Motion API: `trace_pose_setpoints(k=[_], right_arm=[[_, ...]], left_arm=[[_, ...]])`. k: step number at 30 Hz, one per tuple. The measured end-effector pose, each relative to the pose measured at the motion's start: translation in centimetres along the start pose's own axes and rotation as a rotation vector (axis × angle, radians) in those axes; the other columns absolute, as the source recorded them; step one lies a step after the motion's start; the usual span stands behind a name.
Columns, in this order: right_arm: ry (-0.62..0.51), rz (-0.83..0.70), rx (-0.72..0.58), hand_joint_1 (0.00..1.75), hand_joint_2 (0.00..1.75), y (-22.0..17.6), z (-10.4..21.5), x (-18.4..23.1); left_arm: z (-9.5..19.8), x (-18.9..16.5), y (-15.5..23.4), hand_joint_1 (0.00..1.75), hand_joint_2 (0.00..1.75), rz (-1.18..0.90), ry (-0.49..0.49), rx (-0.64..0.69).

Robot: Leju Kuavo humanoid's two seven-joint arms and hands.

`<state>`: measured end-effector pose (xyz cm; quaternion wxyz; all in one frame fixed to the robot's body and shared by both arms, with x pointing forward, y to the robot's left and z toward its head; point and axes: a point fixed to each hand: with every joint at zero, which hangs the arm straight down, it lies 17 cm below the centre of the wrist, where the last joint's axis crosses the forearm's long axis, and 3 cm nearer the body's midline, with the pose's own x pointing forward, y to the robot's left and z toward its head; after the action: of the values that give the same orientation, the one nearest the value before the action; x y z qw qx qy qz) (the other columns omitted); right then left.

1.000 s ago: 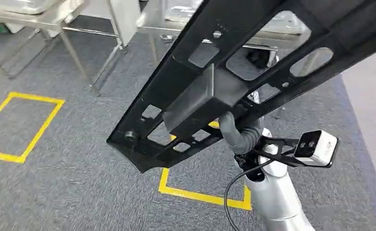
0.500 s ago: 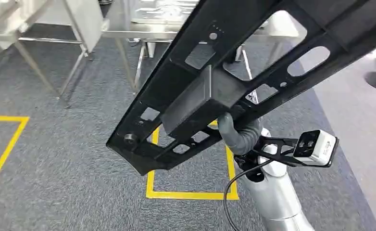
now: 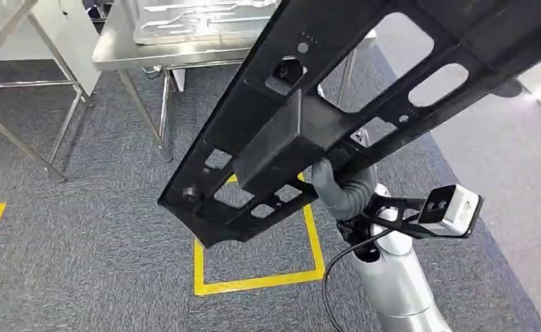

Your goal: Take the parts from the cabinet and place them on the table.

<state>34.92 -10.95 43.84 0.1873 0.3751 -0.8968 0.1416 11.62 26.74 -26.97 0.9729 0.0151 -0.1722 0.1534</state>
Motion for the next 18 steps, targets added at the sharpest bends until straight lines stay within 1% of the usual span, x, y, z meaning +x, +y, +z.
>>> trace_pose_setpoints(k=[13,18], right_arm=[[-0.002,0.010,-0.006,1.75,1.75,-0.06,-0.02,0.06],[0.008,0.005,-0.015,1.75,1.75,-0.03,0.49,-0.17]], left_arm=[[-0.04,0.26,0.35,0.00,1.75,0.000,-0.006,-0.001],[0.01,-0.06,0.41,0.00,1.75,0.000,-0.002,-0.002]])
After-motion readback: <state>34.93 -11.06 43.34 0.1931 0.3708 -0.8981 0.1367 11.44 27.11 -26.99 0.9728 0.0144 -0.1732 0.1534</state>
